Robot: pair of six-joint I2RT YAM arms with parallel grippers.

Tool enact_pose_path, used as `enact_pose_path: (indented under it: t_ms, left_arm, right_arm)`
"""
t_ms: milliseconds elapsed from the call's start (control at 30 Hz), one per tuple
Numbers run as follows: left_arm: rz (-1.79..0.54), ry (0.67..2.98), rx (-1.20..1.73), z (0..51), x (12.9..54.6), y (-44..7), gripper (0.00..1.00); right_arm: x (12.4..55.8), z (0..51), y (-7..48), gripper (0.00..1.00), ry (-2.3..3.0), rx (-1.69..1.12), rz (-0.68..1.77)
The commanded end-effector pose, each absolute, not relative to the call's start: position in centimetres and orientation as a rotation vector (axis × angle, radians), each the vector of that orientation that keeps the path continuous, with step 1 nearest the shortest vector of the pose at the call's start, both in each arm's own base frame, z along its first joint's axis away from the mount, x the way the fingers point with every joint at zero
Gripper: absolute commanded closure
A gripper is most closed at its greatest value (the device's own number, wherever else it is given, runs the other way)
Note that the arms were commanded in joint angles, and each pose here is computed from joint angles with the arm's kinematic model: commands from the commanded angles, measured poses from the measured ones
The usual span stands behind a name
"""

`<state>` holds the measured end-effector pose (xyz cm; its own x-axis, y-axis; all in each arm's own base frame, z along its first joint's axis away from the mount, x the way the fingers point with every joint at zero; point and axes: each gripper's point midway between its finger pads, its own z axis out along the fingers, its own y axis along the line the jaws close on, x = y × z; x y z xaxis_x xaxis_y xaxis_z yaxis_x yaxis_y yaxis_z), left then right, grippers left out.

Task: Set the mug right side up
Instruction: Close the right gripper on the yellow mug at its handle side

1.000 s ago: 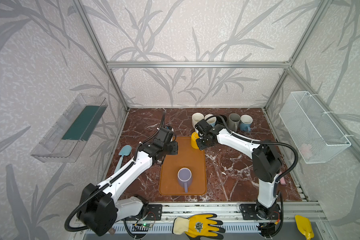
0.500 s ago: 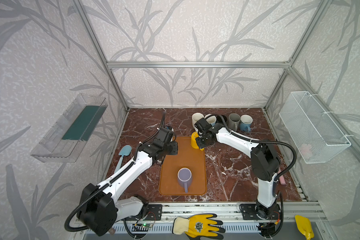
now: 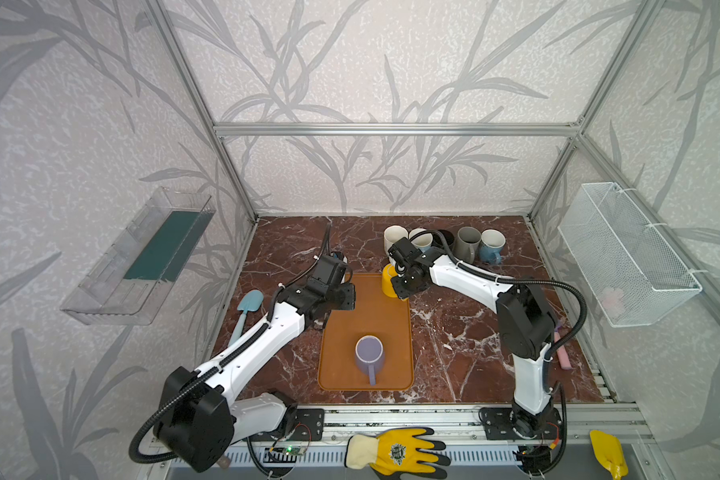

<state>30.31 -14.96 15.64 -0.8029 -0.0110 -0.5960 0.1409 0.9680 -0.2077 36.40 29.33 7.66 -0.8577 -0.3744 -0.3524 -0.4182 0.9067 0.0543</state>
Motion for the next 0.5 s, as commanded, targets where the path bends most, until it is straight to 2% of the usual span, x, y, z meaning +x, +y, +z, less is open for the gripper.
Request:
enact_pose_path:
  t_ms: [0, 467]
  left_arm:
    - [-0.292, 2.47, 0.099, 16.43, 30.6, -14.57, 0.62]
    - [-0.291, 2.481, 0.11, 16.13, 30.56, -14.67, 0.62]
  right_arm:
    - [36.62, 7.96, 29.35, 0.71, 2.741, -0.589, 0.182]
    - [36.7, 7.63, 29.34, 0.79, 2.753, -0.599, 0.173]
